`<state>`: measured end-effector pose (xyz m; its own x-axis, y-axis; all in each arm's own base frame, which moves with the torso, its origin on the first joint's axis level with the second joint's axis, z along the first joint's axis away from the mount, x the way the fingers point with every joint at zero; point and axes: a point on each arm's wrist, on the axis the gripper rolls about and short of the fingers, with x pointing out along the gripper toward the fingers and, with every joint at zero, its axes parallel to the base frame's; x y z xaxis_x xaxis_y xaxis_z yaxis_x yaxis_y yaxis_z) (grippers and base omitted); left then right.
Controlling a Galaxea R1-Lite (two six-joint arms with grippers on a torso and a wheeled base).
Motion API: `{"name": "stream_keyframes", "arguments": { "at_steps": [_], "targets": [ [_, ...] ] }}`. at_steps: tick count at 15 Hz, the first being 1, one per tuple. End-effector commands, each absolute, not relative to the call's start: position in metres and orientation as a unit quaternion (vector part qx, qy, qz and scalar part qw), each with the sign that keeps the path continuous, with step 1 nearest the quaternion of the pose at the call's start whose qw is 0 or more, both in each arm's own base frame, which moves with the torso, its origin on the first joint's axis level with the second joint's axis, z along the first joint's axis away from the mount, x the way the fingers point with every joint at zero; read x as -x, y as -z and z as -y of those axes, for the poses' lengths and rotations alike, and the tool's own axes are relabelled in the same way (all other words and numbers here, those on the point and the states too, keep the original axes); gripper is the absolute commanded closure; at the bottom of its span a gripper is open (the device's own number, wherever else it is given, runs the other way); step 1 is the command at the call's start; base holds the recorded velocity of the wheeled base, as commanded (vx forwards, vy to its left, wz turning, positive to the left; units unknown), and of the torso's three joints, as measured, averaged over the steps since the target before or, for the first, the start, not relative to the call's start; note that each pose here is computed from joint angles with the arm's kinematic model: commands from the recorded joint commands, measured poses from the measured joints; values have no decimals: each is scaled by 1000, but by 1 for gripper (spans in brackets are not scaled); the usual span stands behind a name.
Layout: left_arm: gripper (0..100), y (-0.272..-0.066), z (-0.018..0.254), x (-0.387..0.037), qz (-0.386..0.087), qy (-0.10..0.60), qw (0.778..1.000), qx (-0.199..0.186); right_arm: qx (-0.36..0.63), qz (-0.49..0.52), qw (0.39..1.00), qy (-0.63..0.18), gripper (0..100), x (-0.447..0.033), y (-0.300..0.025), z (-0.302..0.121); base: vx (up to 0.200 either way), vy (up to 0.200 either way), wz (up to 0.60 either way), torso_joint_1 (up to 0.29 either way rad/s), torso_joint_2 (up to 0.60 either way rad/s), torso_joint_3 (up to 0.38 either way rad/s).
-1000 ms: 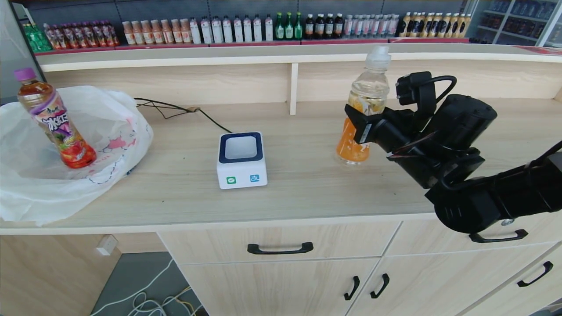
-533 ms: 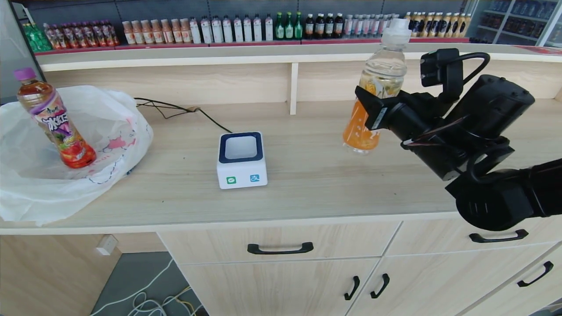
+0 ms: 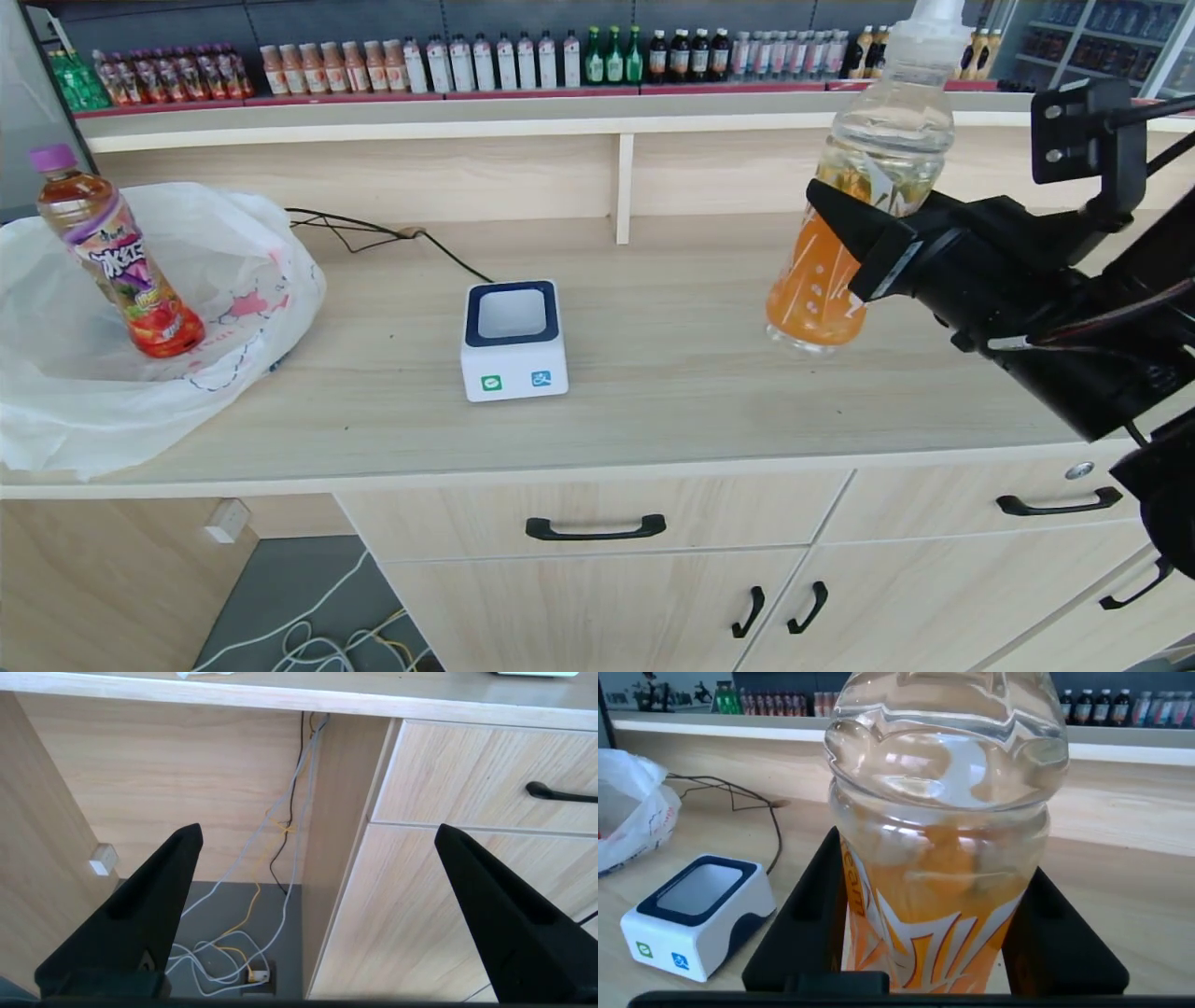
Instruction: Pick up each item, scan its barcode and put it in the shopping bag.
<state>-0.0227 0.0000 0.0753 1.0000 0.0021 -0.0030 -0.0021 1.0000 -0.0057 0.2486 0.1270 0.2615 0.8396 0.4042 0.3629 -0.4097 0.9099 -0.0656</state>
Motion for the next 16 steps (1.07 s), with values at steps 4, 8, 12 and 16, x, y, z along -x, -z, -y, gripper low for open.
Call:
{"name": "stream_keyframes", "arguments": {
  "at_steps": [4,8,12,16],
  "targets": [
    [0,-75,0,23,-2,-2,1000,3,-2,169,953,-253,100,-188,-246,-116,0,0,0,0,0,0],
    [0,-75,0,23,-2,-2,1000,3,1,156,953,-260,100,-169,-235,-108,0,0,0,0,0,0],
    [0,-75,0,23,-2,-2,1000,3,3,155,948,-278,100,-157,-231,-109,0,0,0,0,0,0],
    [0,-75,0,23,-2,-2,1000,3,81,179,930,-312,100,-138,-226,-119,0,0,0,0,0,0]
  ]
}}
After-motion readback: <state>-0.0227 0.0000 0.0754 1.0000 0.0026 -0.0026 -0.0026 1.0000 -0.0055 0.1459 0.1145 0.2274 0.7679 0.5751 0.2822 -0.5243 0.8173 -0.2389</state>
